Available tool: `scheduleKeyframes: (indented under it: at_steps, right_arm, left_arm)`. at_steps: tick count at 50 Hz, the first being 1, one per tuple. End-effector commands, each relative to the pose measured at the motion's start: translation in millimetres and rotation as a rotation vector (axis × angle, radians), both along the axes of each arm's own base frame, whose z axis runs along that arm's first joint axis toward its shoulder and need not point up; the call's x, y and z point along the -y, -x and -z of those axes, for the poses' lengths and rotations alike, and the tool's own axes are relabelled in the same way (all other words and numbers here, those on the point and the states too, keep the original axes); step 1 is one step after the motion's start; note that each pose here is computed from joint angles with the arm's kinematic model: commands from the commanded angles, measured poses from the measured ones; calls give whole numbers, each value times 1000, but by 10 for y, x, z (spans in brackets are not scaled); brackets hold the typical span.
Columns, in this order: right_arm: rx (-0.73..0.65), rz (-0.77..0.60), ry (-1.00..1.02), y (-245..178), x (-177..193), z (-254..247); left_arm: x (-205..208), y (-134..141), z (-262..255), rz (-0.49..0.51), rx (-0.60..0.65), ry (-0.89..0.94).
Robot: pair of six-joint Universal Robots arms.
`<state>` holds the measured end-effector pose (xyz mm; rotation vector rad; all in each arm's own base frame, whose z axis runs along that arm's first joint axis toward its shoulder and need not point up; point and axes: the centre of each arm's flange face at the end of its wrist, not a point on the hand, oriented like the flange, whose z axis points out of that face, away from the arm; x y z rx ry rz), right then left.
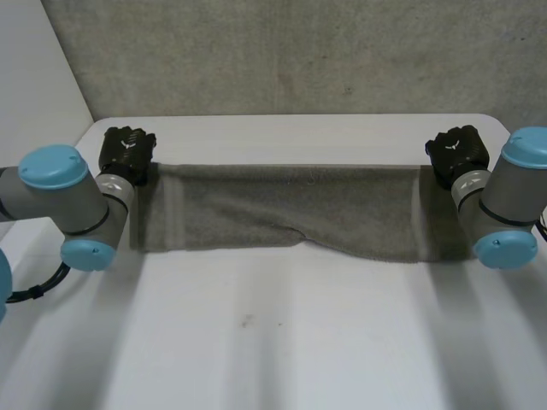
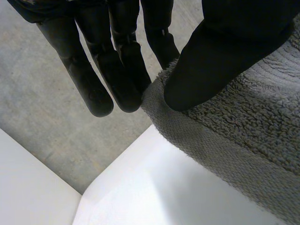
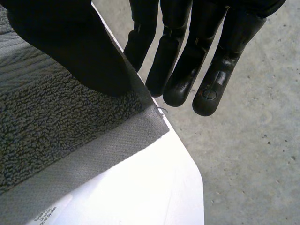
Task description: Fold the towel.
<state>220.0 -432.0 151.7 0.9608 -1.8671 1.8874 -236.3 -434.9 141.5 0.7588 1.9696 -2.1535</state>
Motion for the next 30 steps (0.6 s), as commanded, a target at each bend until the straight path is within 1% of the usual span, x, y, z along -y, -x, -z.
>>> scheduleKeyframes:
  at_steps: [1, 9, 14, 16, 17, 18, 19, 20, 21, 22, 23, 24, 25, 26, 27, 28, 29, 30]
  right_arm:
    - [-4, 3, -6, -4, 129, 181]
    - [-46, -4, 9, -20, 198, 301]
    - [-37, 15, 71, -15, 257, 167]
    - [-24, 31, 116, 7, 251, -71]
    - [-24, 31, 116, 7, 251, -72]
    - [-6, 41, 140, 32, 228, -242]
    - [22, 48, 158, 68, 191, -408]
    - [23, 48, 159, 69, 190, -410]
    - [53, 57, 172, 143, 149, -566]
    - [54, 57, 172, 144, 149, -567]
    - [86, 68, 173, 227, 96, -697]
    - [114, 74, 172, 293, 25, -814]
    - [115, 74, 172, 294, 25, -815]
    - [128, 68, 157, 338, -73, -895]
    - [134, 56, 118, 370, -181, -924]
    - [134, 56, 117, 370, -182, -925]
    - [128, 40, 29, 415, -328, -887]
    - [128, 40, 28, 416, -329, -886]
  left_arm:
    - [55, 35, 183, 12, 13, -37]
    - [4, 164, 227, 56, 12, -39]
    - [26, 162, 117, 49, 5, -15]
    - [11, 160, -73, 44, -6, 14]
    - [11, 160, -75, 44, -7, 15]
    - [-15, 161, -212, 46, -16, 34]
    - [-15, 161, -213, 46, -16, 34]
    - [-56, 145, -324, 46, -20, 46]
    - [-122, 128, -418, 46, -22, 50]
    - [-122, 128, -419, 46, -22, 50]
    - [-201, 109, -530, 48, -27, 56]
    - [-202, 109, -531, 48, -27, 56]
    - [-296, 78, -638, 47, -34, 59]
    - [-297, 78, -639, 47, -34, 59]
    - [-415, 49, -706, 48, -47, 48]
    - [-557, 3, -730, 49, -73, 20]
    - [-558, 2, -731, 49, -73, 19]
    - [-661, -33, -763, 50, -101, 1]
